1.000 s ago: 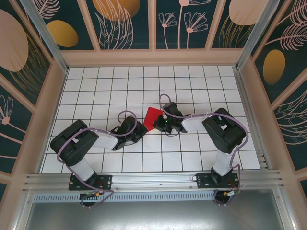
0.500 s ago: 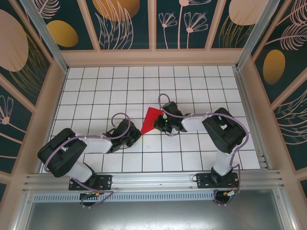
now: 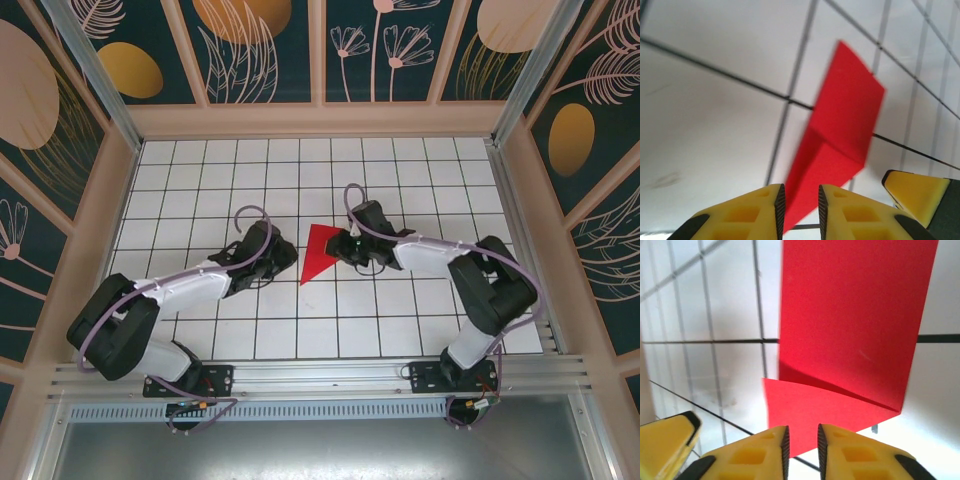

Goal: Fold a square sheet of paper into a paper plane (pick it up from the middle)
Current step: Third fold the triangle at the center of the table, then fourth fold the wing at the center of the table.

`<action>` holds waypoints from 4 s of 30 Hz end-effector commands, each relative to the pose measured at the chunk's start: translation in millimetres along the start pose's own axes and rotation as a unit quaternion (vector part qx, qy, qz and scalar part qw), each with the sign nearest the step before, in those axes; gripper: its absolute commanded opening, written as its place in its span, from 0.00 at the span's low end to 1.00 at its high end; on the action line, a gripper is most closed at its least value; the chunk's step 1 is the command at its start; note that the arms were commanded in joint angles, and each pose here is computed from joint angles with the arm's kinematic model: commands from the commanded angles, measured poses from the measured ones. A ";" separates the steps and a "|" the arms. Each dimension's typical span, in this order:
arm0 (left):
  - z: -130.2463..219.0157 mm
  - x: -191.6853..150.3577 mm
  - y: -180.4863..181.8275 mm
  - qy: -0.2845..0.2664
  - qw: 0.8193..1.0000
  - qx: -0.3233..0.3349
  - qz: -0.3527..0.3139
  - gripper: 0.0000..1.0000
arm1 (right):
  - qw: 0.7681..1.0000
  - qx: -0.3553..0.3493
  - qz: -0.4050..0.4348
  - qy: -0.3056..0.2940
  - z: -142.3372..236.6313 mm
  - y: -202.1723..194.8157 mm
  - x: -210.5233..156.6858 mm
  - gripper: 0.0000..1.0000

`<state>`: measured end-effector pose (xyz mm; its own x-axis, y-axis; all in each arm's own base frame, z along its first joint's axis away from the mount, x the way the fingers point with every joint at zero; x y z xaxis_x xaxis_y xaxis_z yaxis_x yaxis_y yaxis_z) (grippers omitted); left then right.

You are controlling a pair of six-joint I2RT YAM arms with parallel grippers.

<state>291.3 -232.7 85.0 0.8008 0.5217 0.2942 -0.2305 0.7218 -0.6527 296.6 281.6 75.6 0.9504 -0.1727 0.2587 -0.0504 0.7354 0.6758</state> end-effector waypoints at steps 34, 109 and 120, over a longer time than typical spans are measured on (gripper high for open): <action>-83.1 -25.7 43.4 0.079 0.987 0.120 -0.076 0.00 | 0.995 0.017 -0.102 -0.006 -8.5 -18.6 2.9 0.53; 26.1 14.9 -83.6 -0.063 0.951 -0.173 -0.249 0.75 | 0.983 -0.042 -0.165 -0.075 27.8 -19.6 30.7 0.00; -7.1 -14.0 -73.0 -0.078 0.906 -0.165 -0.381 0.84 | 0.969 -0.055 -0.238 -0.028 6.7 -32.6 18.4 0.00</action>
<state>297.8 -290.1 124.1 0.6581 0.0678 0.7499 0.4747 0.7358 -0.4830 316.6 247.5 67.4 0.8495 -0.5252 0.0494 0.3635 0.6507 0.6667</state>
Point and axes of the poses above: each hand's point on the last joint's axis, 136 mm out from that joint toward the fingers, its own z axis back along the fingers, its own y axis along the line the jaws close on, x = y × z, the point moved 1 cm from there along z, back along the fingers, and after that the axes turned 2 degrees about z, right-handed, at the moved point
